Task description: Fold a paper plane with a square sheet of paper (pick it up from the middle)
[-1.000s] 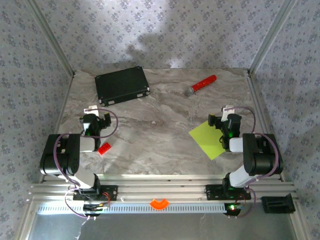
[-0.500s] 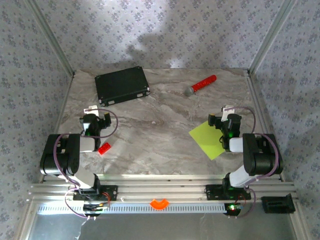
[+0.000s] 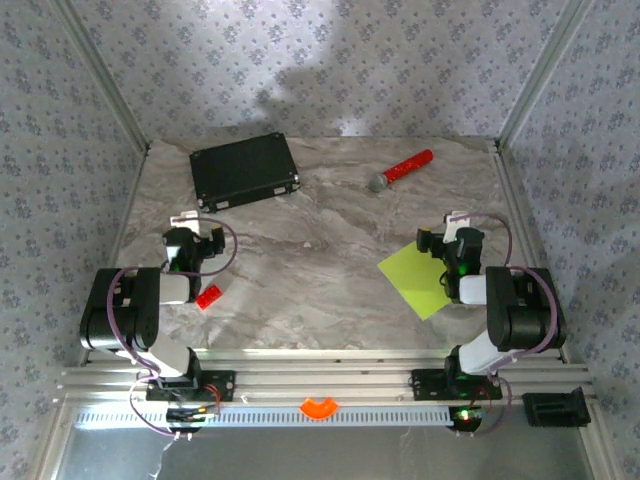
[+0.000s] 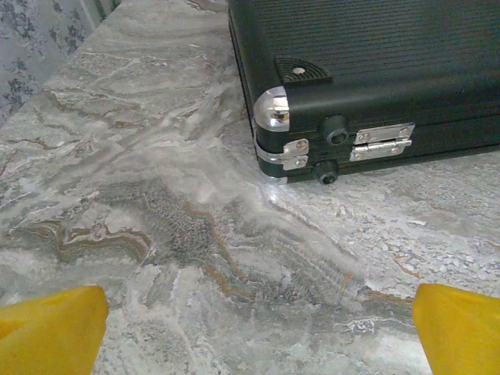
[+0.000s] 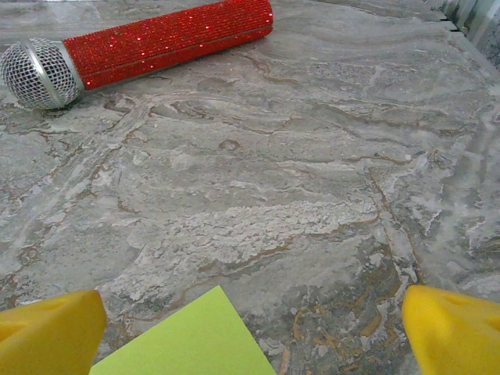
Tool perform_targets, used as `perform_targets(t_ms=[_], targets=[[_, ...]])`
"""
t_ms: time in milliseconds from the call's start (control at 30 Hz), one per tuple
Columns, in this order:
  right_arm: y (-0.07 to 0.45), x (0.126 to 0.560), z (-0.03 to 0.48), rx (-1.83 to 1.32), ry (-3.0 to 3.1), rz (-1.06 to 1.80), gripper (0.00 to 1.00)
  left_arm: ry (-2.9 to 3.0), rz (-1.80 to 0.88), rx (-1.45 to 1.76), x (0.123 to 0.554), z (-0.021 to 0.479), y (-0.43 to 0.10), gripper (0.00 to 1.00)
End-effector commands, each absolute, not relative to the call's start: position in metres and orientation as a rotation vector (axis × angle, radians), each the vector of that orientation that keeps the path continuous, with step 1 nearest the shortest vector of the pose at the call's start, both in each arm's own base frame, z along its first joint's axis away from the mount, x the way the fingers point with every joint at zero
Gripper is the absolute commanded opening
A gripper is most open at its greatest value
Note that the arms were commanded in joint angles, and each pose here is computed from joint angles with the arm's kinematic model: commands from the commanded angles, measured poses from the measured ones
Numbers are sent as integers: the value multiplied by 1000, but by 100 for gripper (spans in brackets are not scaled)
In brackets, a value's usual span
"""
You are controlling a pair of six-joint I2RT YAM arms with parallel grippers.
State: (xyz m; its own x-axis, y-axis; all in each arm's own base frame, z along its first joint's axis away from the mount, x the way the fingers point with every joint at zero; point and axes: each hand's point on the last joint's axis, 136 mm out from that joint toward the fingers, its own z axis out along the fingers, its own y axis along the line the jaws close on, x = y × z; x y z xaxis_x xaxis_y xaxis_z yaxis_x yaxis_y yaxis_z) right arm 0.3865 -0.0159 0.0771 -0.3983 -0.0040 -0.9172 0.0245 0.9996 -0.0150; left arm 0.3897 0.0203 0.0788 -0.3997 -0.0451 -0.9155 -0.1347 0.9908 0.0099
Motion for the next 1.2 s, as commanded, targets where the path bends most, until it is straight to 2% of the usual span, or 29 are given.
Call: perform_targets(t_ms=[0,100,233,300,433,533,667,800,1167], targets=[[-18,384,98,29,1896,-26,99,1898,75,-96,388,101,17,100],[-23,375,120,94,1925,-48,99,1891,72,-140,378,121,23,100],[-39,351,123,351,2135,3,99,1891,69,-197,359,143,29,100],[-45,331,121,575,2187,60,99,1873,58,-274,350,157,35,100],[-21,308,124,626,2324,408,99,1882,-51,-467,330,177,37,100],[-18,289,110,761,2400,499,99,1904,-169,-691,307,179,37,100],[-3,279,96,753,2487,596,95,1981,-460,-612,296,190,-6,100],[25,270,80,719,2567,658,92,2051,-613,-610,287,191,-28,100],[59,281,46,623,2750,470,94,2142,-627,-516,274,195,-39,100]])
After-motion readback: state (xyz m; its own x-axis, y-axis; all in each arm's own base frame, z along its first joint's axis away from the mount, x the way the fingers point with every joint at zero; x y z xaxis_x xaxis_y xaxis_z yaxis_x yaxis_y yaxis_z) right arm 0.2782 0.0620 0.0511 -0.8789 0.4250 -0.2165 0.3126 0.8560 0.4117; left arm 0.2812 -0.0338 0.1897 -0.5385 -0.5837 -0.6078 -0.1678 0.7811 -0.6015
